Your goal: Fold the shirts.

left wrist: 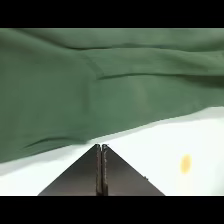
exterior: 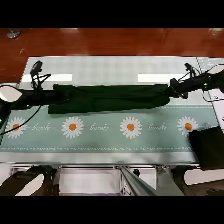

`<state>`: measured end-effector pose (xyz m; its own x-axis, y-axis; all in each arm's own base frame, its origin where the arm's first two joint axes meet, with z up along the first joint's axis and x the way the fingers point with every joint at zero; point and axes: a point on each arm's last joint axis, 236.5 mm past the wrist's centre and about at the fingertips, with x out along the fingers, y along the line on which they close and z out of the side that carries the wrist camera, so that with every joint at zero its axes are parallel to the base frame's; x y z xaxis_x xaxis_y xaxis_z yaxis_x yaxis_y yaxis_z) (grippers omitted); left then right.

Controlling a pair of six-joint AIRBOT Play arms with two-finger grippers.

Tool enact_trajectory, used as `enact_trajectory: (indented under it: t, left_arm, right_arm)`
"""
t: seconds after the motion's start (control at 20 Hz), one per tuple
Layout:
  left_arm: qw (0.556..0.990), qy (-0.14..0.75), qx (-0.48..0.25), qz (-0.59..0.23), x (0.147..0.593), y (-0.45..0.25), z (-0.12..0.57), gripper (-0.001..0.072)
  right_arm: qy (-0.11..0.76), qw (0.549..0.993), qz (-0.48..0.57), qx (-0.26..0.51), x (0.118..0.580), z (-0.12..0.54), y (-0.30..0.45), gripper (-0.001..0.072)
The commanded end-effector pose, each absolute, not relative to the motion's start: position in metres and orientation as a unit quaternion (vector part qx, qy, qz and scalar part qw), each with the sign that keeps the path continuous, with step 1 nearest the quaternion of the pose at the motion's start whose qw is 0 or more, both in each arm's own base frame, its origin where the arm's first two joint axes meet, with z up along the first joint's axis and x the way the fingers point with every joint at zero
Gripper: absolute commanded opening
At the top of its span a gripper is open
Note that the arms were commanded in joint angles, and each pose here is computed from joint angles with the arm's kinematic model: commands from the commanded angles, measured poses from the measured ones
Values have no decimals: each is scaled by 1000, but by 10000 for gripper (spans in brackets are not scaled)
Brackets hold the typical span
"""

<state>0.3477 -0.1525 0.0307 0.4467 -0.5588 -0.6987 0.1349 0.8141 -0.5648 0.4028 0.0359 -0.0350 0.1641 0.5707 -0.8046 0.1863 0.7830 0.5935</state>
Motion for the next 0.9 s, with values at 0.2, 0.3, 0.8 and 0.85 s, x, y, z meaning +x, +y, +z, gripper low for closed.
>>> enact_trajectory:
  t: [0.2, 0.3, 0.8, 0.85]
  left_arm:
    - [795, 491, -207, -290, 356, -257, 38, 20]
    - [797, 484, -197, -303, 364, -283, 36, 20]
    - [684, 593, -161, -393, 280, -473, -45, 20]
    - [672, 606, -161, -394, 272, -485, -52, 20]
  right_arm:
    - [555, 796, 92, 222, 300, 44, 23, 25]
    - [546, 803, 90, 222, 271, 57, 30, 25]
    - [496, 831, 85, 238, 242, 100, 47, 25]
    - [494, 831, 88, 241, 242, 101, 48, 25]
